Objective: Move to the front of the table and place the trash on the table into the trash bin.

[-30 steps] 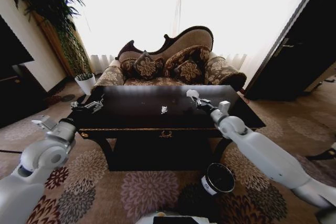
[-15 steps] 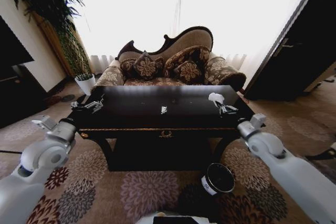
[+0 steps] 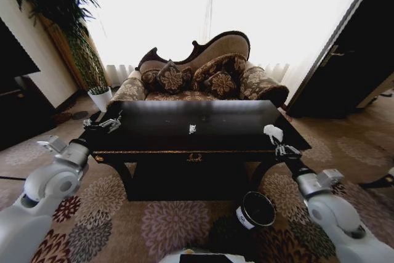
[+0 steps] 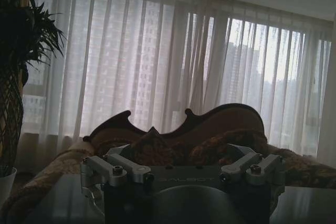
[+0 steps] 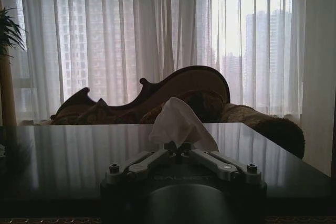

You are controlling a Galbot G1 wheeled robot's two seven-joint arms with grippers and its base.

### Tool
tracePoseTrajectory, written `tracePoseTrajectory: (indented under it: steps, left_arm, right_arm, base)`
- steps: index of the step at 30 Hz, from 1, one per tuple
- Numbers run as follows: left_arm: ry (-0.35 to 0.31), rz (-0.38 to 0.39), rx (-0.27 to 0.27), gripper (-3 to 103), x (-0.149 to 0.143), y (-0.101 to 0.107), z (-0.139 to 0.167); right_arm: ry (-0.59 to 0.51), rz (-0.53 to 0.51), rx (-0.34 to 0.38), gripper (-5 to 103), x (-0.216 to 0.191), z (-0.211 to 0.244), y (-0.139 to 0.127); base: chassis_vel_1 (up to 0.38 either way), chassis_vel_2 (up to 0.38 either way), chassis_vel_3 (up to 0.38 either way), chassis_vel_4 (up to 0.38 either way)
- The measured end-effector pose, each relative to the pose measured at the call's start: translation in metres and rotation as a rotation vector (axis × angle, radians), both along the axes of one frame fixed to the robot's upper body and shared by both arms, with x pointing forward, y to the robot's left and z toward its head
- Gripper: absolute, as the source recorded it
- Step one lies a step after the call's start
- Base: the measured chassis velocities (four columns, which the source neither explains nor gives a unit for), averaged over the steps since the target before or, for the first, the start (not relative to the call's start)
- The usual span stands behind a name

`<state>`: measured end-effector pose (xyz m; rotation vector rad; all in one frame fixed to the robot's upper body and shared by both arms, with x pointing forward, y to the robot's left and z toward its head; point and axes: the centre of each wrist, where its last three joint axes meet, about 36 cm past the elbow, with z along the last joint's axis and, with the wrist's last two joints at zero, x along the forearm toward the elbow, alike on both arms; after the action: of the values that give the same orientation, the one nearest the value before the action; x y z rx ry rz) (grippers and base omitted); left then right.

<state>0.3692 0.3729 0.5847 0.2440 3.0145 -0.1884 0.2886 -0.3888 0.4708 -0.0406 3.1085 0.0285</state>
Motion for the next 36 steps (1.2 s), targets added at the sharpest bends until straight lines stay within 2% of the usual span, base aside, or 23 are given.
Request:
tracePoseTrajectory:
  steps: [7,10,14,15,19,27,36]
  left_arm:
    - [0.000,0.000,0.000,100,0.000,0.000,0.000]
    - [0.000,0.000,0.000,100,0.000,0.000,0.000]
    - [0.000,0.000,0.000,100,0.000,0.000,0.000]
    - [0.000,0.000,0.000,100,0.000,0.000,0.000]
    - [0.000,0.000,0.000,100,0.000,0.000,0.000]
    - [0.000,0.000,0.000,100,0.000,0.000,0.000]
    - [0.000,0.000,0.000,100,0.000,0.000,0.000]
  right_arm:
    - [0.010,-0.066,0.029,0,-0.028,-0.030,-0.002]
    - [0.030,-0.120,0.055,0,-0.041,-0.058,-0.003]
    - [0.054,-0.148,0.044,0,-0.049,-0.083,-0.004]
    - [0.074,-0.170,0.032,0,-0.054,-0.103,-0.006]
    - [0.123,-0.206,0.046,0,-0.064,-0.136,-0.002]
    - [0.188,-0.251,0.087,0,-0.068,-0.175,0.007]
    - [0.344,-0.282,0.058,0,-0.073,-0.250,0.002]
  base:
    - [0.000,0.000,0.000,0.000]
    - [0.000,0.000,0.000,0.000]
    - [0.000,0.000,0.000,0.000]
    - [0.000,0.000,0.000,0.000]
    - [0.000,0.000,0.000,0.000]
    - [0.000,0.000,0.000,0.000]
    - [0.000,0.000,0.000,0.000]
